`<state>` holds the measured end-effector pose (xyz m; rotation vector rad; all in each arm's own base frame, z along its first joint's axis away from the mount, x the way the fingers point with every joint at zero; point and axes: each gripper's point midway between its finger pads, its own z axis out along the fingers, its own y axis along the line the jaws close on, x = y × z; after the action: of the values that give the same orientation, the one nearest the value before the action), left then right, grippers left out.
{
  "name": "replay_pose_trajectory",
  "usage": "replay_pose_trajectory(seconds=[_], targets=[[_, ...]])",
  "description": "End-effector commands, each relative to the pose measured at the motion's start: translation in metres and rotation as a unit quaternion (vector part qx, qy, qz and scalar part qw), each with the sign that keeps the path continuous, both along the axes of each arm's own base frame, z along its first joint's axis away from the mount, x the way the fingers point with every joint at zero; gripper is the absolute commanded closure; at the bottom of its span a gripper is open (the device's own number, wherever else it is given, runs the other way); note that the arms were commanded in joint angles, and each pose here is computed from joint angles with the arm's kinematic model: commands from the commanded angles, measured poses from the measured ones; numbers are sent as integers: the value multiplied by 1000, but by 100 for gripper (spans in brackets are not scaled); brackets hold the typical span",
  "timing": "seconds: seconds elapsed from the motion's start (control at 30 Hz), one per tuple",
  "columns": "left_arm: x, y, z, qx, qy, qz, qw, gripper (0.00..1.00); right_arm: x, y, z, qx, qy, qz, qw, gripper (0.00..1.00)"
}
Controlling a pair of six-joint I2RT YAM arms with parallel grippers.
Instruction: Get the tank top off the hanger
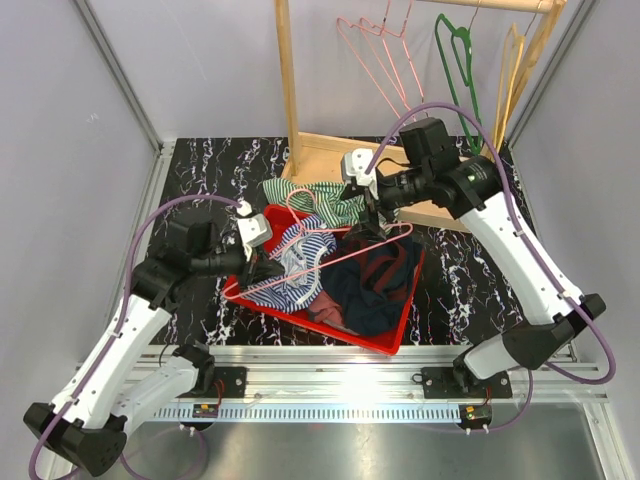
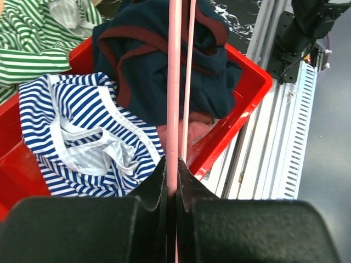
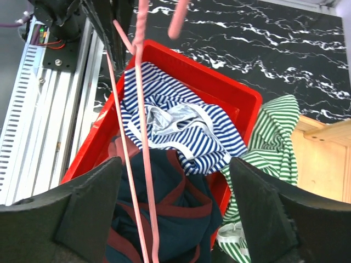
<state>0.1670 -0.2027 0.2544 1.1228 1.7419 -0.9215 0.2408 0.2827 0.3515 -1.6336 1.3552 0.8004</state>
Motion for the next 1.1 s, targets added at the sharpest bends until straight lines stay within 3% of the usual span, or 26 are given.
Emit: replay_pose_trajectory(seconds=[0.0, 0.13, 0.17, 0.27, 0.3, 0.33, 0.37, 0.53, 0.57, 0.73, 1.07], targets=[[-4, -8, 14, -19, -18, -30, 999, 100, -8, 16, -2, -8, 0, 19, 1000, 16], [1, -8, 15, -18, -24, -22, 999, 100, -34, 30, -30, -33, 35, 75, 996, 33], [2, -8, 15, -18, -24, -21, 999, 100, -37, 32, -38, -41, 44, 79, 995, 47], [0, -9, 16, -22, -24, -25, 999, 100, -39, 33, -47, -56, 42, 82, 994, 68], [-2, -9, 16, -25, -26, -30, 999, 99, -35, 32, -48, -62, 36, 75, 995, 94], [-3, -9, 17, -27, -27, -31, 999, 98, -33, 31, -48, -65, 32, 69, 995, 100], [-4, -10, 21, -34, -38, -34, 998, 94, -34, 27, -45, -67, 22, 63, 996, 100], [-14, -9, 22, -50, -68, -51, 995, 28, -46, -2, -35, -89, -31, 84, 992, 100], [-15, -7, 23, -51, -77, -49, 995, 22, -46, -11, -33, -88, -35, 81, 992, 100], [-23, 1, 23, -47, -151, -57, 986, 9, -66, -48, -26, -92, -45, 80, 992, 100], [-26, -7, 16, -59, -192, -102, 974, 9, -75, -75, -21, -72, -58, 46, 995, 100]])
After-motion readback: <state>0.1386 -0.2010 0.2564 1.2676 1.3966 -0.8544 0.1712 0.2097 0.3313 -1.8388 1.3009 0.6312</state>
